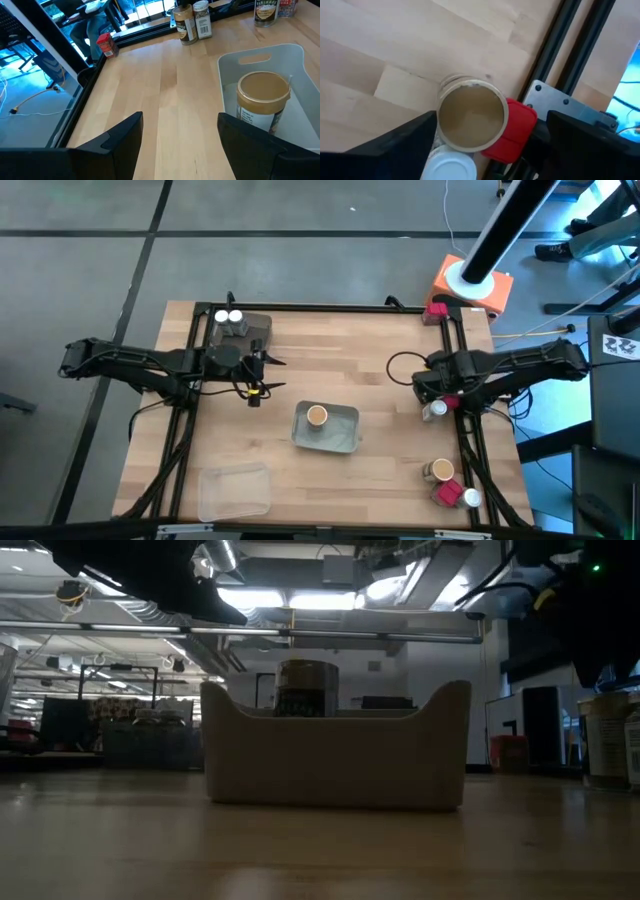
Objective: Sort spices by type
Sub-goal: Put the top gold seasoning bottle into the gray bin
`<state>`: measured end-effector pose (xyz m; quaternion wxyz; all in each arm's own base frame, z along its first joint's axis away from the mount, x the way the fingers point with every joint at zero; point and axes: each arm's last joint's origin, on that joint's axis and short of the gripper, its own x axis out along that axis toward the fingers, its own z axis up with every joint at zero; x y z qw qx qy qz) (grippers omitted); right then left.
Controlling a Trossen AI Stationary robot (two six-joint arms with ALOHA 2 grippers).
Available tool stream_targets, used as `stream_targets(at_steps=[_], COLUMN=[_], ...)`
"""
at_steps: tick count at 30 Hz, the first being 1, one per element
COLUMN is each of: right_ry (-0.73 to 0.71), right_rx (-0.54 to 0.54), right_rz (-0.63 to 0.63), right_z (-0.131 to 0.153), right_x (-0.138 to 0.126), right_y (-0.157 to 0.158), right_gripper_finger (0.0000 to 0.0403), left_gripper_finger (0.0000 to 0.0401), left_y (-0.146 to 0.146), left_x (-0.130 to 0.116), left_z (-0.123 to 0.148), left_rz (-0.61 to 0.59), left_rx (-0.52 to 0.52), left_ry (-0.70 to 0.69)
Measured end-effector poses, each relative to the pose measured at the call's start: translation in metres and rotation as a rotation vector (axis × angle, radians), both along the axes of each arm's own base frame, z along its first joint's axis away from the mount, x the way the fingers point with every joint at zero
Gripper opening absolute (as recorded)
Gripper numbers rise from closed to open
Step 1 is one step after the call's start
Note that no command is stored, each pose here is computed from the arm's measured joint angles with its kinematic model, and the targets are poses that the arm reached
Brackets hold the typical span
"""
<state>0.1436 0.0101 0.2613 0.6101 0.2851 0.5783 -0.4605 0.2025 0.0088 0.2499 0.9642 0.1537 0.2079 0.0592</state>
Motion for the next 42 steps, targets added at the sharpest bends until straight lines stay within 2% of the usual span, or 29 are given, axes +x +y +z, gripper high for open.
stream_targets(at_steps=[5, 12, 19, 23, 30, 42], right_ry=[-0.007, -0.080, -0.051, -0.018, -0.001, -0.067], right_rx=[0.008, 0.005, 0.011, 0.010, 0.042, 0.110], right_rz=[0.017, 0.019, 0.000, -0.009, -0.012, -0.010], right_z=[0.000, -0.001, -0.001, -0.010, -0.028, -0.029], right_x=[0.001, 0.009, 0.006, 0.003, 0.001, 0.008], right_y=[0.000, 0.000, 0.000, 0.000, 0.001, 0.003], right_gripper_finger=[0.0352, 0.0353, 0.0353, 0.0353, 0.0353, 0.0353], left_gripper_finger=[0.0239, 0.0239, 0.0239, 0.0239, 0.0239, 0.0239], left_y=[0.000, 0.000, 0.000, 0.000, 0.000, 0.000], left_x=[0.000, 0.000, 0.000, 0.000, 0.000, 0.000], left_z=[0.000, 0.000, 0.000, 0.000, 0.000, 0.000], left_rz=[-0.002, -0.002, -0.002, -0.002, -0.003, -0.003], left_rx=[0.005, 0.006, 0.005, 0.006, 0.006, 0.007], left_ry=[-0.001, -0.003, -0.002, -0.001, -0.001, -0.003])
